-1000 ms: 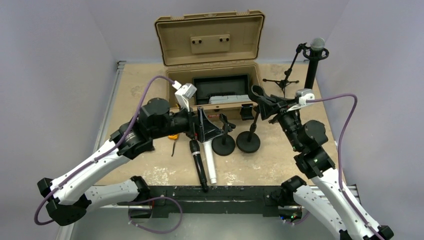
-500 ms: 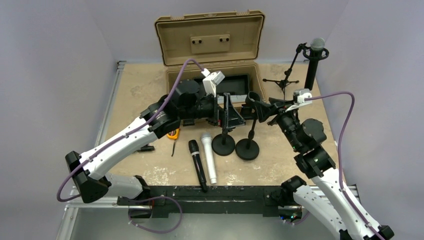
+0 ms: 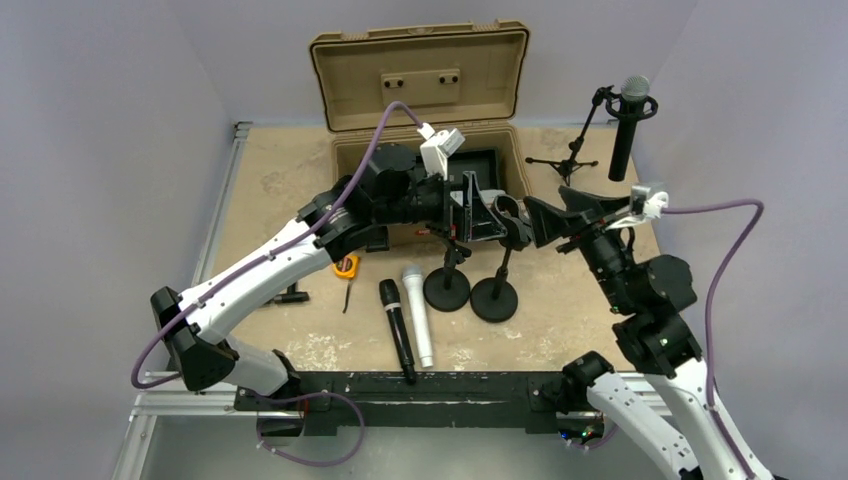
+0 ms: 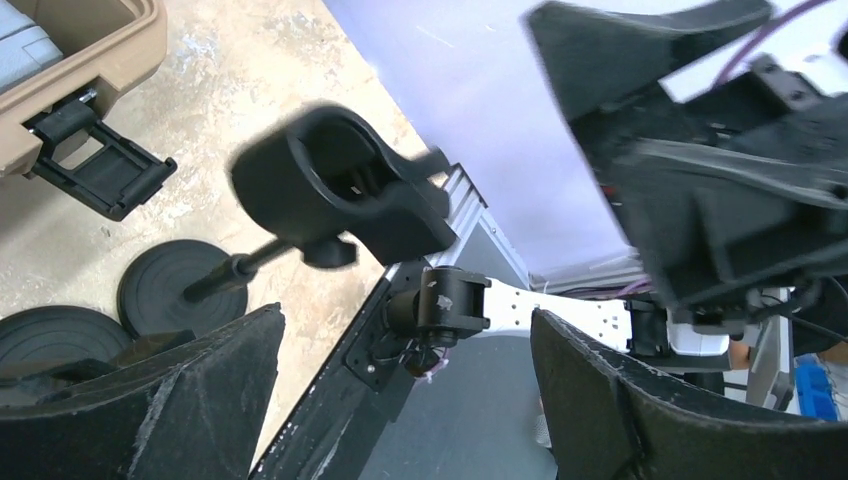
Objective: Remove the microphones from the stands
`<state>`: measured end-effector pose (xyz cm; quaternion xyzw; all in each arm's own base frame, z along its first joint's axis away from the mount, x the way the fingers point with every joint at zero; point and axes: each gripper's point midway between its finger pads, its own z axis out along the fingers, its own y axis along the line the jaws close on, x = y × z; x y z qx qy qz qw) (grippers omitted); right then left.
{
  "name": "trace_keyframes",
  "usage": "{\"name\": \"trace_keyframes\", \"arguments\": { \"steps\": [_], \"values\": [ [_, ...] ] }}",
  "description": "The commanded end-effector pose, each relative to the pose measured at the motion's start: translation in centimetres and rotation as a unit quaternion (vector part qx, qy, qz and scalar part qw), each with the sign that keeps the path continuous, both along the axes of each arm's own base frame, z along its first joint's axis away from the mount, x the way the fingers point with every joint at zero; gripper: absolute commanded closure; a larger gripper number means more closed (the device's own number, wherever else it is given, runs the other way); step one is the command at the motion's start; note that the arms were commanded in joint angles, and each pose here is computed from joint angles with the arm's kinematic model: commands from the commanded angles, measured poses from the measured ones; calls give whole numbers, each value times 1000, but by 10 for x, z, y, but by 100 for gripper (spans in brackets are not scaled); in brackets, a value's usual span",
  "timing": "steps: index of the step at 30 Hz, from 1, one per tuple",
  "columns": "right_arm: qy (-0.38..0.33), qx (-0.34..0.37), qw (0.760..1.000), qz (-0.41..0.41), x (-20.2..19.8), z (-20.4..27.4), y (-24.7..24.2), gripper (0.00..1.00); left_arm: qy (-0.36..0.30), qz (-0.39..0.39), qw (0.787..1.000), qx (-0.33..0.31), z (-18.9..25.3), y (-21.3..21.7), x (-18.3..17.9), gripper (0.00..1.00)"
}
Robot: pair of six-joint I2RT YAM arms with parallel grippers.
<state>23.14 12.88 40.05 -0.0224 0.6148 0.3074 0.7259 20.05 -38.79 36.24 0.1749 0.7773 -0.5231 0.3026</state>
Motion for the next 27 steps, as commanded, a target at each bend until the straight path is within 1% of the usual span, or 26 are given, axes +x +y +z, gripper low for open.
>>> {"name": "trace_keyframes", "arguments": {
  "steps": [1,4,8,10,13,15,19,20,22,25,27],
  "values": [
    [-37,48,998,-20,-26,48,-23,22,-2,-16,1000,-2,5,-10,3,10],
    [-54,72,995,-42,-41,64,-40,22,0,-12,1000,10,-3,-18,12,14],
    [-79,91,992,-47,-60,79,-53,23,10,-3,1000,21,-12,-27,23,17],
    [-85,96,991,-50,-65,81,-57,22,17,-5,1000,16,-14,-33,26,18],
    [-86,97,990,-55,-69,80,-61,23,31,-10,999,16,-22,-41,27,22],
    [-87,98,990,-57,-70,79,-63,22,37,-12,999,20,-28,-44,28,27],
    [-88,95,990,-58,-71,76,-63,23,44,-16,999,16,-33,-49,29,40],
    [-88,94,990,-58,-71,75,-63,23,45,-19,999,15,-34,-50,29,40],
    [-88,91,990,-60,-70,73,-63,23,49,-22,998,15,-36,-51,28,40],
    [-88,88,990,-62,-70,71,-64,23,43,-30,999,5,-32,-52,26,27],
    [-89,87,990,-65,-70,70,-65,22,37,-33,999,-4,-26,-52,24,23]
  ]
}}
